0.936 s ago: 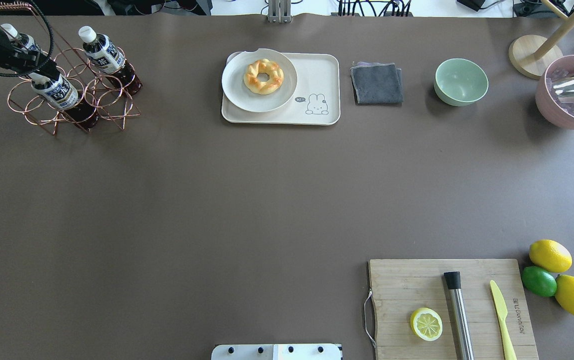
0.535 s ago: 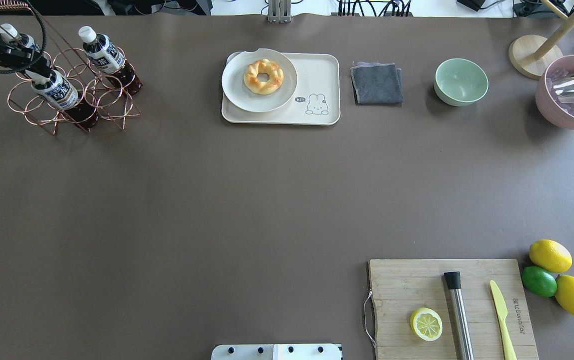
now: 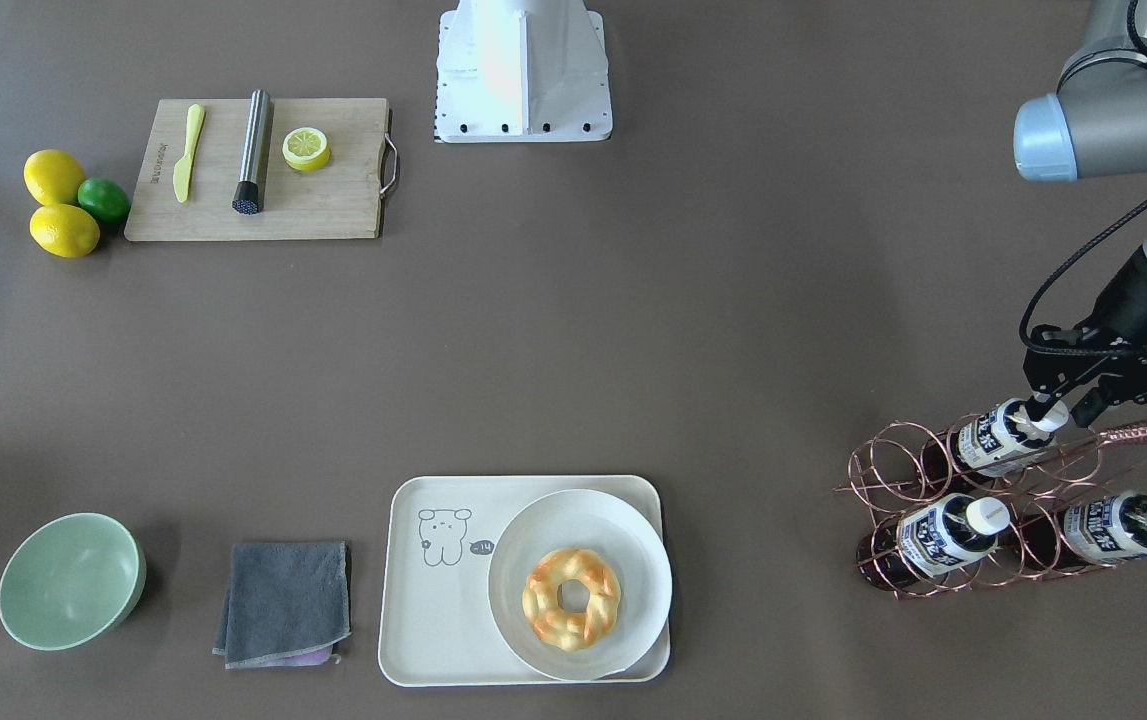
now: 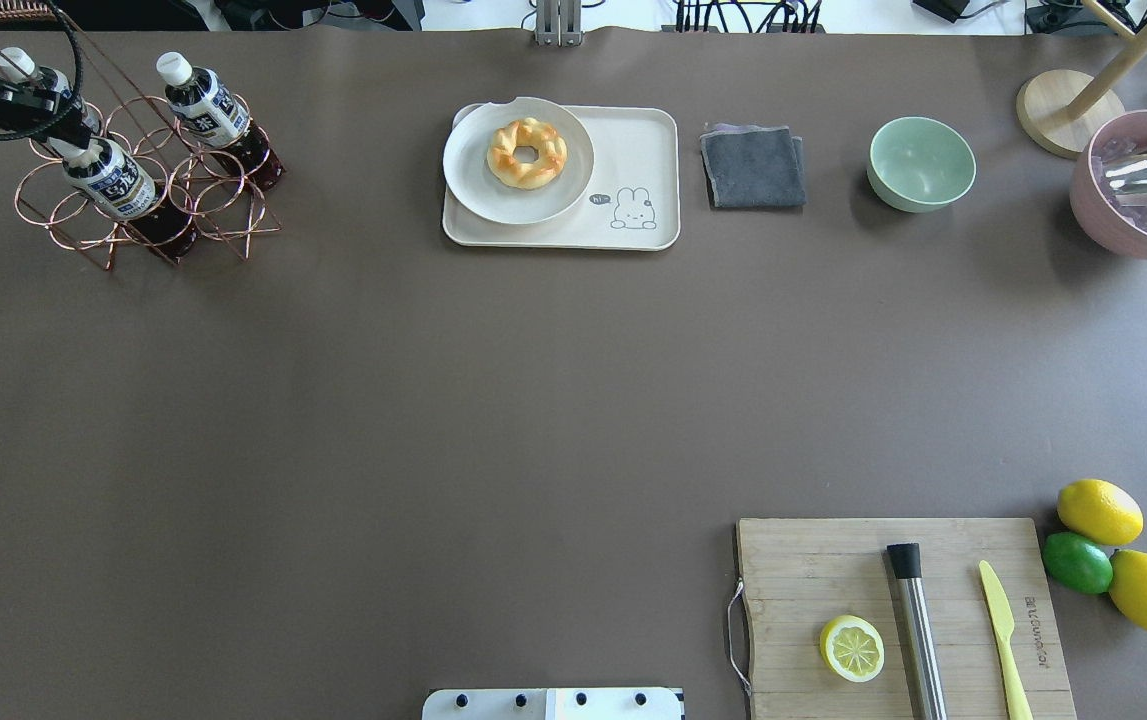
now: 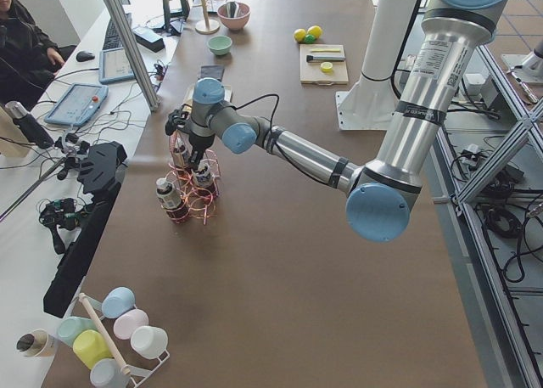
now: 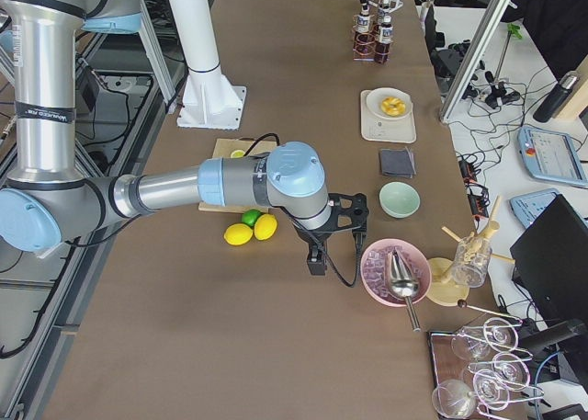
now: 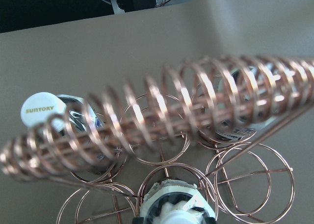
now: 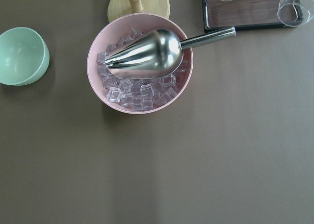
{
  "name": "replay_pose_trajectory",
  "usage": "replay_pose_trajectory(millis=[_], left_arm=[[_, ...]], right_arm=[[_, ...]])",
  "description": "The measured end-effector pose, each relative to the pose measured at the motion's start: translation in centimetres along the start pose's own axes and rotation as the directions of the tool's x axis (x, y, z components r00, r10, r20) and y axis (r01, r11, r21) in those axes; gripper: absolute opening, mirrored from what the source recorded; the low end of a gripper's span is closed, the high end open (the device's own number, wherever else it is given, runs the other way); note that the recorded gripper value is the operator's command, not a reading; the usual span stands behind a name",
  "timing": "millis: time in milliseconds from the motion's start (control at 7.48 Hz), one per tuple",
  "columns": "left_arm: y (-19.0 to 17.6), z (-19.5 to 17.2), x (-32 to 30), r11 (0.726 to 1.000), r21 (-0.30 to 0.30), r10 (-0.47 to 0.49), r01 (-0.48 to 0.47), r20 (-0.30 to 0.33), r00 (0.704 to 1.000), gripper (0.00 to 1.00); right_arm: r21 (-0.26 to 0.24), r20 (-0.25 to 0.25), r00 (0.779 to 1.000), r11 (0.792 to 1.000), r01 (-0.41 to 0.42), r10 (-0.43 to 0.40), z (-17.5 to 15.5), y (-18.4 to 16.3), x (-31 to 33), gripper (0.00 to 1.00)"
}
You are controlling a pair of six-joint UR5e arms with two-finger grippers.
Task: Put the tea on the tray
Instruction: 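Reach the left gripper down to a tea bottle in the copper rack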
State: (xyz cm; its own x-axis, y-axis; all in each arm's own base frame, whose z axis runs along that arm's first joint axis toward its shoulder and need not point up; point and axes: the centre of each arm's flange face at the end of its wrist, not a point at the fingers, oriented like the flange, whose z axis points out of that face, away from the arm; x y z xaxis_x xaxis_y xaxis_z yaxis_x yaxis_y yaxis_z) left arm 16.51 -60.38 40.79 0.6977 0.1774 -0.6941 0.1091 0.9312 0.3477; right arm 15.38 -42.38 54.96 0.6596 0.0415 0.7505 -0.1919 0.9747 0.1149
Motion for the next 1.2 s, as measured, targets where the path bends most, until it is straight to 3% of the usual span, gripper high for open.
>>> replay_pose_trajectory(millis=[668,1070,1203], left_arm=[[0.10,0.27,0.39,1.000,-0.002,0.003,-0.003,-0.003,1.000,0.53],[-0.11,0.33,0.66,1.000,0.000,0.006,-0.006,-0.001,1.000,0.00],[-0.02,0.45,0.51,1.000,-0.001,0.006,-0.006,0.002,1.000,0.00]], right_arm=[[-0.004,-0.001,1.000,1.000,-0.003,0.003,0.21,0.03,0.18,1.00],[-0.005,-0.001,1.000,1.000,-0.005,0.005,0.23,0.02,0.24,1.00],[-0.006,-0.001,1.000,1.000,-0.005,0.005,0.26,0.01,0.24,1.00]])
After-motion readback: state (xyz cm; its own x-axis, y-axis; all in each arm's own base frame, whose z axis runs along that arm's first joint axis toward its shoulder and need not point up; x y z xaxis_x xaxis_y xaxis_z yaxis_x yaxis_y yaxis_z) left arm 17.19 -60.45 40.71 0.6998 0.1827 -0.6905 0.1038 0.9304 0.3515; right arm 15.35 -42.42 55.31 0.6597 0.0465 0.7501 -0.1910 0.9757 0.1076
